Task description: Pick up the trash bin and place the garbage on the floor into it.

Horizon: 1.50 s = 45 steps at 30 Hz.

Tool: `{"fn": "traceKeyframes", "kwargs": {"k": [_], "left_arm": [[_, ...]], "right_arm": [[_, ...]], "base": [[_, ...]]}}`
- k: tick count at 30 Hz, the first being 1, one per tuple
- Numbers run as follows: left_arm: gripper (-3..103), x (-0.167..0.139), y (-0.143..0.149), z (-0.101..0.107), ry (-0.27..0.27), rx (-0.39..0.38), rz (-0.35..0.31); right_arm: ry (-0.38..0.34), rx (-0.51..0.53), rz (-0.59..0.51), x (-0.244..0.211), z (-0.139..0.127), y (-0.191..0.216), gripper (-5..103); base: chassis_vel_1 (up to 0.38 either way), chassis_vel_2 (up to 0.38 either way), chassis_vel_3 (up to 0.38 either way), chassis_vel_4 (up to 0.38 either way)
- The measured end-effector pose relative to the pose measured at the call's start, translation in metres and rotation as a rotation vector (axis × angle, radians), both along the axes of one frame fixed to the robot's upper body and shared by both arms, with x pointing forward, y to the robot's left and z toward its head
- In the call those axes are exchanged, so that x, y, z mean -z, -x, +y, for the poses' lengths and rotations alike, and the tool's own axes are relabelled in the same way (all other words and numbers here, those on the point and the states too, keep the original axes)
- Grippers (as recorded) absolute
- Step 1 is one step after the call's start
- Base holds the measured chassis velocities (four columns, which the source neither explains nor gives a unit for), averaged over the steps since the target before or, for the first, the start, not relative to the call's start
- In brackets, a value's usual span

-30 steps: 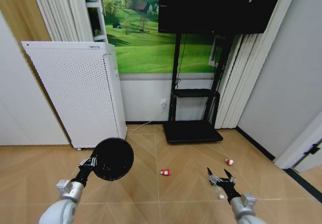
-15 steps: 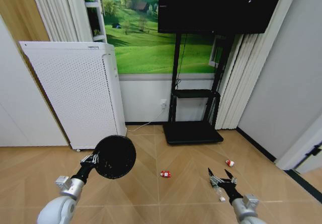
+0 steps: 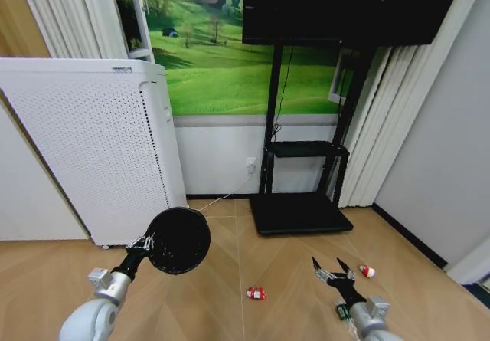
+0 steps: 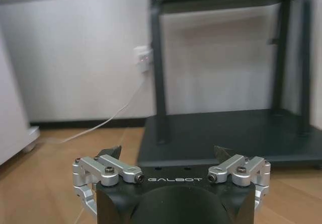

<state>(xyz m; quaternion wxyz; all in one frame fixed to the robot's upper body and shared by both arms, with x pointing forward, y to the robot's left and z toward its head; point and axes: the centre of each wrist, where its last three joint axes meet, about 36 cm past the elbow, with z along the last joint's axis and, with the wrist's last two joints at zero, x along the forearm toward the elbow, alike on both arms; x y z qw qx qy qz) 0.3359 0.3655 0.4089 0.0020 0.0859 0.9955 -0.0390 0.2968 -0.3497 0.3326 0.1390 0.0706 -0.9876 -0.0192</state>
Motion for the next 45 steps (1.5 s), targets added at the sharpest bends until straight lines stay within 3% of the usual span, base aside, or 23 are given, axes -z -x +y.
{"fn": "traceKeyframes", "kwargs": {"k": [2,3,5,10,15,16,18,26,29,30,36,45], "left_arm": [[4,0.000,0.000,0.000,0.001,0.003,0.001],[4,0.002,-0.001,0.000,-0.001,0.010,0.004],[4,0.002,-0.008,-0.003,-0.007,0.029,0.002],[4,-0.001,-0.030,-0.008,-0.031,0.082,0.001],[4,-0.016,-0.083,-0.015,-0.055,0.161,-0.006],[4,-0.016,-0.083,-0.015,-0.055,0.161,-0.006],[4,-0.017,-0.111,-0.027,-0.059,0.206,0.006],[4,-0.006,-0.153,-0.065,-0.030,0.252,0.028],[4,0.002,-0.169,-0.096,0.005,0.274,0.036],[4,0.002,-0.169,-0.096,0.005,0.274,0.036],[4,0.014,-0.175,-0.142,0.050,0.282,0.054],[4,0.019,-0.170,-0.169,0.047,0.304,0.076]], "right_arm": [[0.026,-0.036,0.012,0.005,-0.001,-0.007,100],[0.105,-0.148,0.053,0.022,-0.007,-0.028,100],[0.194,-0.268,0.114,0.039,-0.025,-0.051,100],[0.260,-0.402,0.179,0.048,-0.034,-0.080,100],[0.319,-0.564,0.226,0.061,-0.010,-0.121,100],[0.319,-0.564,0.226,0.061,-0.010,-0.121,100],[0.349,-0.650,0.281,0.077,0.001,-0.127,100],[0.388,-0.731,0.361,0.107,0.010,-0.128,100],[0.390,-0.736,0.388,0.121,0.019,-0.130,100],[0.390,-0.736,0.388,0.121,0.019,-0.130,100],[0.370,-0.737,0.403,0.137,0.036,-0.124,100],[0.317,-0.747,0.403,0.150,0.064,-0.115,100]], "base": [[0.019,-0.006,-0.059,0.011],[0.079,-0.055,-0.059,0.076],[0.085,-0.051,-0.028,0.072],[0.057,-0.030,-0.015,0.044],[0.000,0.000,0.000,0.000],[0.000,0.000,0.000,0.000],[0.000,0.000,0.000,0.000],[0.000,0.000,0.000,0.000],[0.000,0.000,0.000,0.000],[0.000,0.000,0.000,0.000],[0.000,0.000,0.000,0.000],[0.000,0.000,0.000,0.000]]}}
